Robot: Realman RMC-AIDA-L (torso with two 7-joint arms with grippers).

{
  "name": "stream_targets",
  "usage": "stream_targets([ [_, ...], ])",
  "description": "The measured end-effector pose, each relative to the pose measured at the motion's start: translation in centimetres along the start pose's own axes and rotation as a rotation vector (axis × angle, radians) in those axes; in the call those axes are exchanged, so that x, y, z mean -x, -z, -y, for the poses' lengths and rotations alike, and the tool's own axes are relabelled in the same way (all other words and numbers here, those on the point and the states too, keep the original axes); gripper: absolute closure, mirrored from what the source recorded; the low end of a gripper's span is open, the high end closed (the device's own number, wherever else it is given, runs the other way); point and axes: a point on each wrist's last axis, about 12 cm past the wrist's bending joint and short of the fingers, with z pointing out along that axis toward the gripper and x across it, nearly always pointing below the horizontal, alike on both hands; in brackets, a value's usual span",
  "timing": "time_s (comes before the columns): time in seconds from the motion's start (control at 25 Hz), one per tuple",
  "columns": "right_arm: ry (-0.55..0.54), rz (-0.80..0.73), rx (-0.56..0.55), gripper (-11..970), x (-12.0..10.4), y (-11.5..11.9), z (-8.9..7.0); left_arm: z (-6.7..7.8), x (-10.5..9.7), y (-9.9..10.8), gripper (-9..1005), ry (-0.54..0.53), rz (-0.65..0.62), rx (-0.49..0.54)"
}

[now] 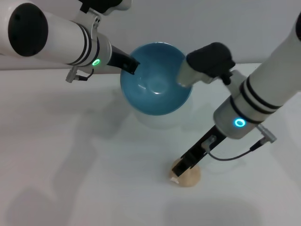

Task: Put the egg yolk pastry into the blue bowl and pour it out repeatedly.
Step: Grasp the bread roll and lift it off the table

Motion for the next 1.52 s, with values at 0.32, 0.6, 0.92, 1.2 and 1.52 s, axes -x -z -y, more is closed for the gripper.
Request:
stream_targets([
  [0.32,-0.005,-0.047,-0.06,468,-0.3,-0.6,0.7,0.2,0.1,0.0,992,0.002,0.004,-0.005],
  [0.6,-0.021,-0.008,-0.095,469,-0.4,-1.2,1.6,0.4,0.1,0.0,992,0.002,0.005,-0.011],
  [0.92,-0.086,0.043,-0.093,469,-0.9,-2.7,2.8,0.4,0.1,0.0,993,0.003,0.007,-0.01],
  [1.2,-0.141,0.105,-0.013,468,-1.3,-4.1,2.8,0.3,0.5,0.0,993,-0.005,0.024,-0.003],
  [1.52,-0.174,0.088,-0.003,468,-2.0,-4.7,3.1,0.4,0.6,0.1,993,-0.007,0.031,-0.005],
])
